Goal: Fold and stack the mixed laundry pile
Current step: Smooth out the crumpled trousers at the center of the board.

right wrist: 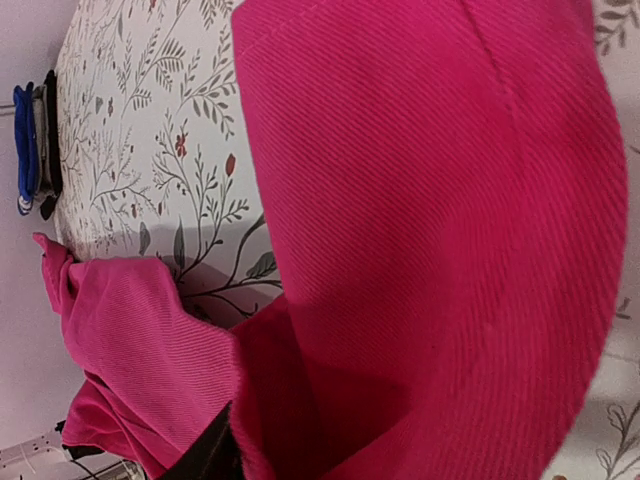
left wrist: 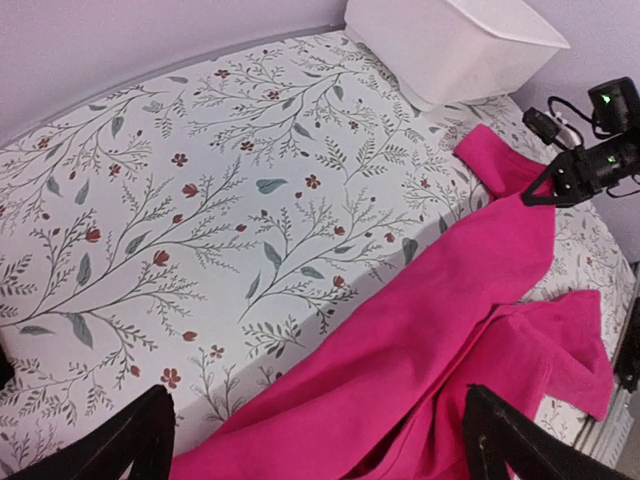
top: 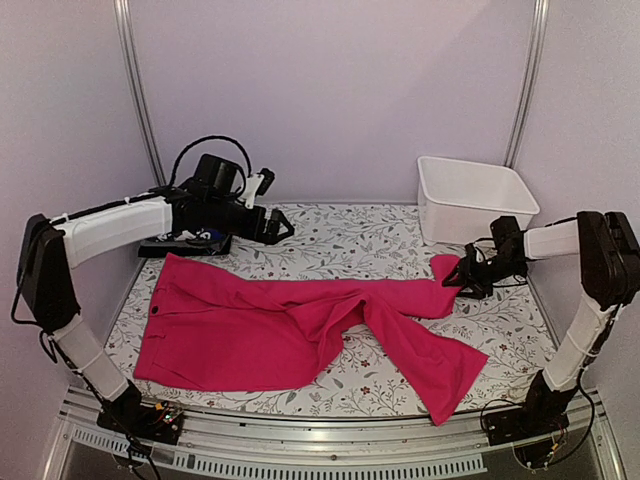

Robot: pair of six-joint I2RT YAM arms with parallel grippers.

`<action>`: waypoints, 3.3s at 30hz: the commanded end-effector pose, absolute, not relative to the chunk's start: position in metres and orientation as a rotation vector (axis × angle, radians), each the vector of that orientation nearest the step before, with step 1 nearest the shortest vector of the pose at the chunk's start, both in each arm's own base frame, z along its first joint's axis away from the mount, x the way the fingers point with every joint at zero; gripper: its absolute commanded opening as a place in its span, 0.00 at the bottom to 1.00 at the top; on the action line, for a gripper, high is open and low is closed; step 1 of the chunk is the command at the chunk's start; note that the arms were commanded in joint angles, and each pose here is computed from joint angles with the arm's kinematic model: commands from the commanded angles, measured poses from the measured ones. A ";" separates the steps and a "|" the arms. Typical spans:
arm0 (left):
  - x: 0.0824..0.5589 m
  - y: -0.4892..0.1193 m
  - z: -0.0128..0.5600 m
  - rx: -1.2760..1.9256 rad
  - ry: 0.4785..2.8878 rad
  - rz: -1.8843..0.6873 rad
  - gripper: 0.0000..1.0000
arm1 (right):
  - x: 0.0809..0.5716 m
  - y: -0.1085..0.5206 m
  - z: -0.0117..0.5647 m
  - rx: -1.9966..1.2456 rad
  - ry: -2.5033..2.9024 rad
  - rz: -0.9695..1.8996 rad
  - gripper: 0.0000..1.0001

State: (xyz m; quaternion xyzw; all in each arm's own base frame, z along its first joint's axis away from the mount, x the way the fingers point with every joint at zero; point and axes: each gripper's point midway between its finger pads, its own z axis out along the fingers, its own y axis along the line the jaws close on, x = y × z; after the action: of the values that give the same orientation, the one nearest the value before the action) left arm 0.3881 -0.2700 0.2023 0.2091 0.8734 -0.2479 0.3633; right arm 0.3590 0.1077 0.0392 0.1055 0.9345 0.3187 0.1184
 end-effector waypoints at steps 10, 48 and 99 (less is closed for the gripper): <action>0.333 -0.430 0.265 1.087 1.701 -0.684 1.00 | 0.382 0.220 0.254 0.137 2.211 1.436 0.00; 0.272 -0.386 0.377 1.058 1.592 -1.543 0.00 | 0.312 0.248 0.417 -0.658 1.651 0.857 0.92; 0.323 -0.203 0.216 1.030 2.196 -0.587 0.85 | 0.228 0.248 0.311 -0.667 2.299 0.156 0.00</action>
State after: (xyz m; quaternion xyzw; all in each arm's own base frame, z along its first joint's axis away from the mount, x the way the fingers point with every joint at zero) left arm 0.3392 -0.2262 0.3243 0.3291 0.7621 -0.3015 0.4690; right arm 0.2342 0.2926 0.3845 -0.3300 0.7954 0.1124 0.4958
